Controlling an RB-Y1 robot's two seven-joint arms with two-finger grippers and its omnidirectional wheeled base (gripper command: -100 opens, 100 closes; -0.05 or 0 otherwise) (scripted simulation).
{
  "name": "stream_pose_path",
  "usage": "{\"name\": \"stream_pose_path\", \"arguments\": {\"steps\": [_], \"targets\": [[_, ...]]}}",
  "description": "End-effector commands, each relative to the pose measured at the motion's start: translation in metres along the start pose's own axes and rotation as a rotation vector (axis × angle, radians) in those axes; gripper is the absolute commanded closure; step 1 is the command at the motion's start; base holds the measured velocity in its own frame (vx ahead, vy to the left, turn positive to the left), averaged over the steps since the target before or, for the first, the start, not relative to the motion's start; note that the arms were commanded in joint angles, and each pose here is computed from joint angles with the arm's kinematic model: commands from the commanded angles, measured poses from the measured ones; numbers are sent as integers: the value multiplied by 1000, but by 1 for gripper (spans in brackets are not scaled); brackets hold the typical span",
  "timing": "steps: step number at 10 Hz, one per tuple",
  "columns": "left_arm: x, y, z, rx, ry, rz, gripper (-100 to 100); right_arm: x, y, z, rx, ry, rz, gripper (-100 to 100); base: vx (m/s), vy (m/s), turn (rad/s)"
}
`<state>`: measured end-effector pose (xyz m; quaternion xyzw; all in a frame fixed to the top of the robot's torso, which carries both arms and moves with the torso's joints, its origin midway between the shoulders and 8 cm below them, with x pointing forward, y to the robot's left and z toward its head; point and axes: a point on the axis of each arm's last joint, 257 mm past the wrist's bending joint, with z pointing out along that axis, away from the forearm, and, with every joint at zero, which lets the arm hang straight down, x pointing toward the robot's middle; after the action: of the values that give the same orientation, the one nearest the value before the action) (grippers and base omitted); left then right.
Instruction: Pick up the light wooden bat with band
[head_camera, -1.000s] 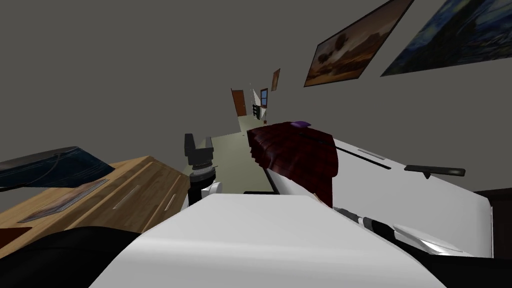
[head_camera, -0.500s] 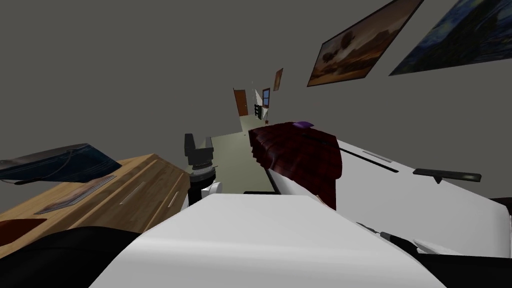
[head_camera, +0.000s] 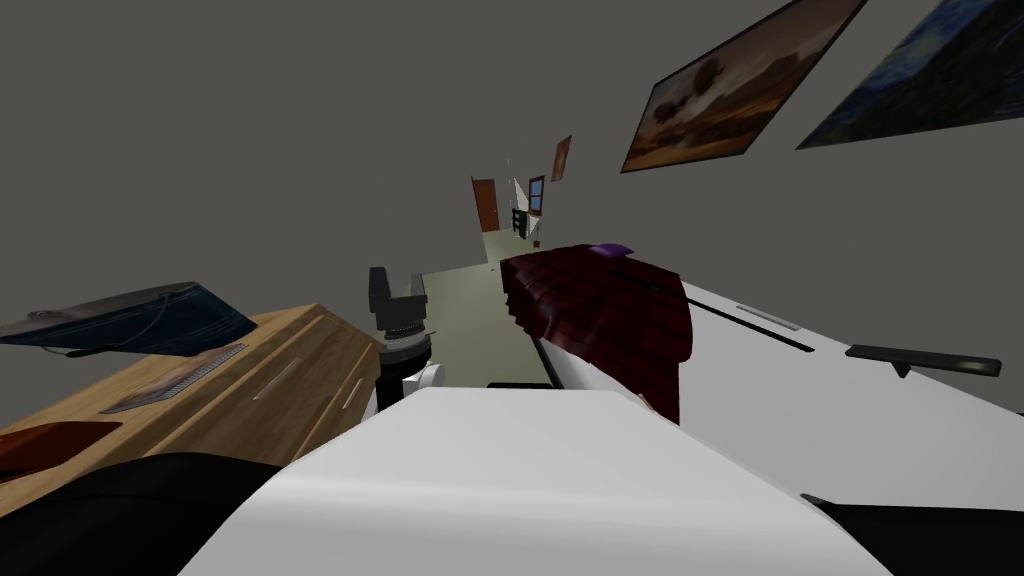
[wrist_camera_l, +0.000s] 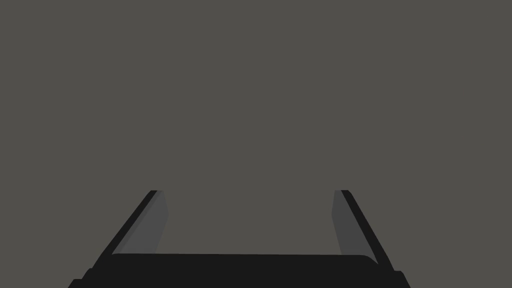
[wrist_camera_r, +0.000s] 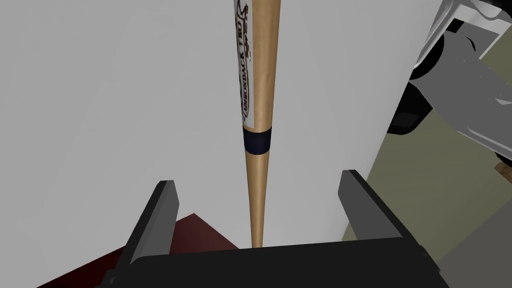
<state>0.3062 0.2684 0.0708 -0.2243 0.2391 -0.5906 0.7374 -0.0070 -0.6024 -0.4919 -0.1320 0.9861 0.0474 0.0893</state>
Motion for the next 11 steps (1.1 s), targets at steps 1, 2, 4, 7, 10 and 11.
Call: {"name": "stream_pose_path", "arguments": {"steps": [1,2,4,7,10,11], "targets": [[0,0,0,0,0,0,0,2,8,11,0,-1,8,-100,-1,-24,53],[0,0,0,0,0,0,0,4,14,19,1,-1,15,-100,-3,-49,103],[0,0,0,0,0,0,0,4,14,20,0,-2,16,-100,0,-40,32],[0,0,0,0,0,0,0,4,16,21,-4,-3,16,100,0,0,0],[0,0,0,0,0,0,0,4,16,21,-4,-3,16,0,0,0,0],[0,0,0,0,0,0,0,2,8,11,0,-1,8,100,1,26,-85]]}}
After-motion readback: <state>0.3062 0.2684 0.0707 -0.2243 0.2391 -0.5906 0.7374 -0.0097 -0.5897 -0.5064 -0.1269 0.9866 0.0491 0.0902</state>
